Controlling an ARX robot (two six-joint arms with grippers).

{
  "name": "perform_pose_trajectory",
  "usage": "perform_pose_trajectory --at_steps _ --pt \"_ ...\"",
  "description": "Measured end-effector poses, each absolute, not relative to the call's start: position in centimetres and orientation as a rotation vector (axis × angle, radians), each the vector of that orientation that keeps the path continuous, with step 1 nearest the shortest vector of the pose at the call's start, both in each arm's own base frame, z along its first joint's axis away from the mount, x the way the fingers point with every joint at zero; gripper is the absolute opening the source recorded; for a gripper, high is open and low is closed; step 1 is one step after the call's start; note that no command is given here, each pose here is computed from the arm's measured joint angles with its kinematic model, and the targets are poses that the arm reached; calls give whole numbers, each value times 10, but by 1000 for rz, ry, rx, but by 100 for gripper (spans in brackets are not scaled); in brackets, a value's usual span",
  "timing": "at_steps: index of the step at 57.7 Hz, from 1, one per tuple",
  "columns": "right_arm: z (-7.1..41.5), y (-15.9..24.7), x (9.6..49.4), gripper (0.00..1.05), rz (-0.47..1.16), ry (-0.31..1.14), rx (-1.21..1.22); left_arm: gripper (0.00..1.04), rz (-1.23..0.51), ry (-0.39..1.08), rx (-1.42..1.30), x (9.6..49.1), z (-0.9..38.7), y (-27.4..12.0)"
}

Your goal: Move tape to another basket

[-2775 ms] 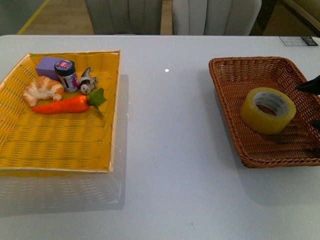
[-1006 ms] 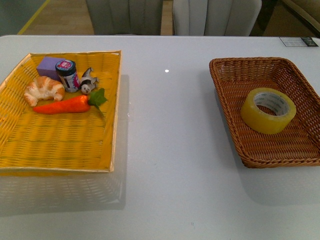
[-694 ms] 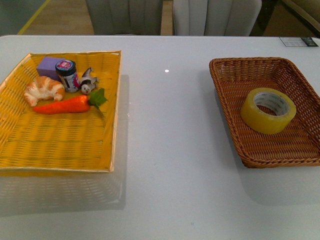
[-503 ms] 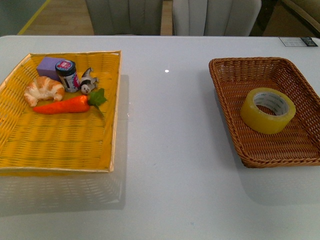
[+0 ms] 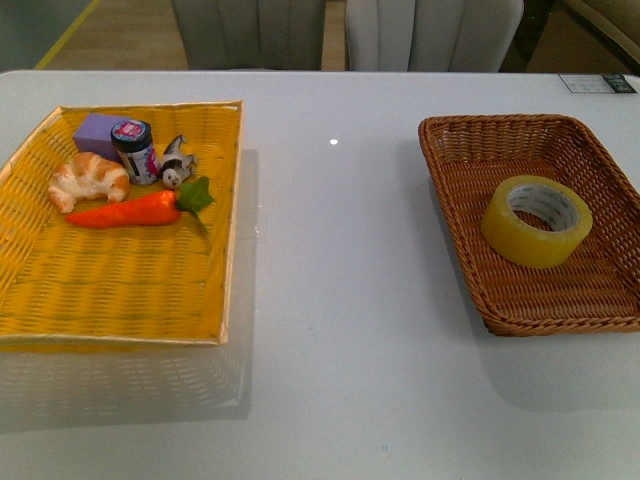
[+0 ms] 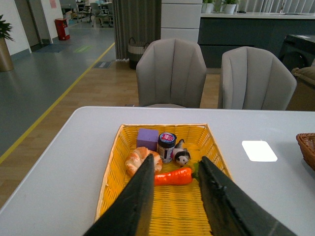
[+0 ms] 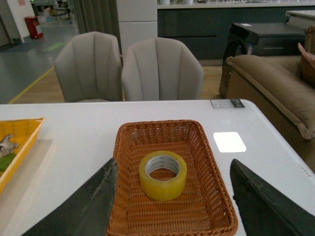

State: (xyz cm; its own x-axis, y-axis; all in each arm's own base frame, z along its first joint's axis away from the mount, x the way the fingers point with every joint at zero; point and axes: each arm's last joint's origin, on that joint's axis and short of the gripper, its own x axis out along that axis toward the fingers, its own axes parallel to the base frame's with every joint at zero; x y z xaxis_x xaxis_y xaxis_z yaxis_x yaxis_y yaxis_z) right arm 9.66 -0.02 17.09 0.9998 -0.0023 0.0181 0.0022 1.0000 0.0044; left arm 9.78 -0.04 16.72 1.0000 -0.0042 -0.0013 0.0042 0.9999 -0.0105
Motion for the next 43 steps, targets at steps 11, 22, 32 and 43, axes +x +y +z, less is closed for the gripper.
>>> perform_pose_trajectory --at_steps 11,22,32,43 --pt "171 0 97 95 -2 -18 4 95 -4 1 -10 98 167 0" --pt "171 0 97 96 -2 -18 4 96 -4 1 -9 98 167 0" --pt "171 0 97 96 -2 -18 4 96 -4 1 -9 98 167 0" --pt "171 0 97 96 -2 -18 4 96 -4 1 -9 98 167 0"
